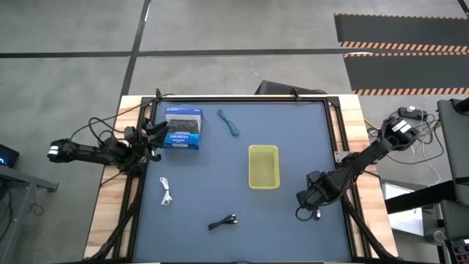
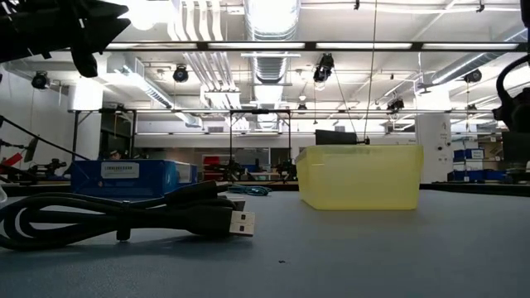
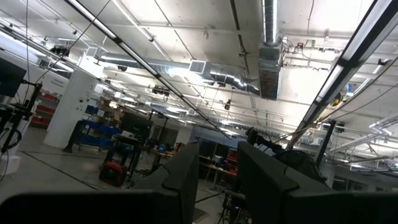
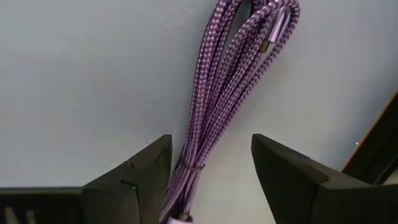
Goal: Pick and place USB-C Cables
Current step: Put the black purple charger cable into the yellow bin
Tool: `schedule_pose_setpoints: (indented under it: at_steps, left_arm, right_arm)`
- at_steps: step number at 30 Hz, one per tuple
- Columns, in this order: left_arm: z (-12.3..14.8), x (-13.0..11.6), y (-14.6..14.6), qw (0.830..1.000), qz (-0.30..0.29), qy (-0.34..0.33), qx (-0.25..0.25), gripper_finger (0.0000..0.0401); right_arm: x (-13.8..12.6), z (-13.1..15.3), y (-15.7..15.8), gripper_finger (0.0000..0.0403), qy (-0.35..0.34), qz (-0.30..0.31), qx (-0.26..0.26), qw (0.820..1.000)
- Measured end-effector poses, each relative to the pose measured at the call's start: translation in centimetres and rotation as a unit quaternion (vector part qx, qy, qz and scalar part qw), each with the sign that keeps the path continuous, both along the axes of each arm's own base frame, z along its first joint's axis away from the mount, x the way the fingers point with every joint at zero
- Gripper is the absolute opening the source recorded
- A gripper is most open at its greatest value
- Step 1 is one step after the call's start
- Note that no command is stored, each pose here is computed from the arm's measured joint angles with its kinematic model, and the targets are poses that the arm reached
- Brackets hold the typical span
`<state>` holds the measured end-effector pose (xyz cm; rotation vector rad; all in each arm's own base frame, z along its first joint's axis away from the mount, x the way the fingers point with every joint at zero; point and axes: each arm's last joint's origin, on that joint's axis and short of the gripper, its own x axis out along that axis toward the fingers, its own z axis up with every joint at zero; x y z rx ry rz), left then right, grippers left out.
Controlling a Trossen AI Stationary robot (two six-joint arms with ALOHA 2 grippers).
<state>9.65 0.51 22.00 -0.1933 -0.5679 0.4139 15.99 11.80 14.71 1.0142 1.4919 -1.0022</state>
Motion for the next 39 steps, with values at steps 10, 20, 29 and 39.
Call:
schedule_pose_setpoints:
  at_steps: [10,20,29,39]
  left_arm:
    - [0.0,0.0,0.0,1.0,0.0,0.001,0.0,0.0095]
    - [-0.2,0.1,0.0,1.0,0.0,0.008,0.001,0.0095]
    - [-0.2,0.1,0.0,1.0,0.0,0.011,0.001,0.0095]
    - [-0.2,0.2,0.0,1.0,0.0,0.012,0.001,0.0095]
  right_arm:
    - [0.6,-0.9,0.4,0.0146,0.0,0.0,-0.002,1.0]
    - [0.8,-0.9,0.4,0.005,-0.014,-0.025,-0.012,1.0]
    - [0.8,-0.9,0.4,0.0025,-0.017,-0.036,-0.011,0.999]
    - [0.4,0.8,-0.1,0.0027,-0.044,-0.069,0.007,0.997]
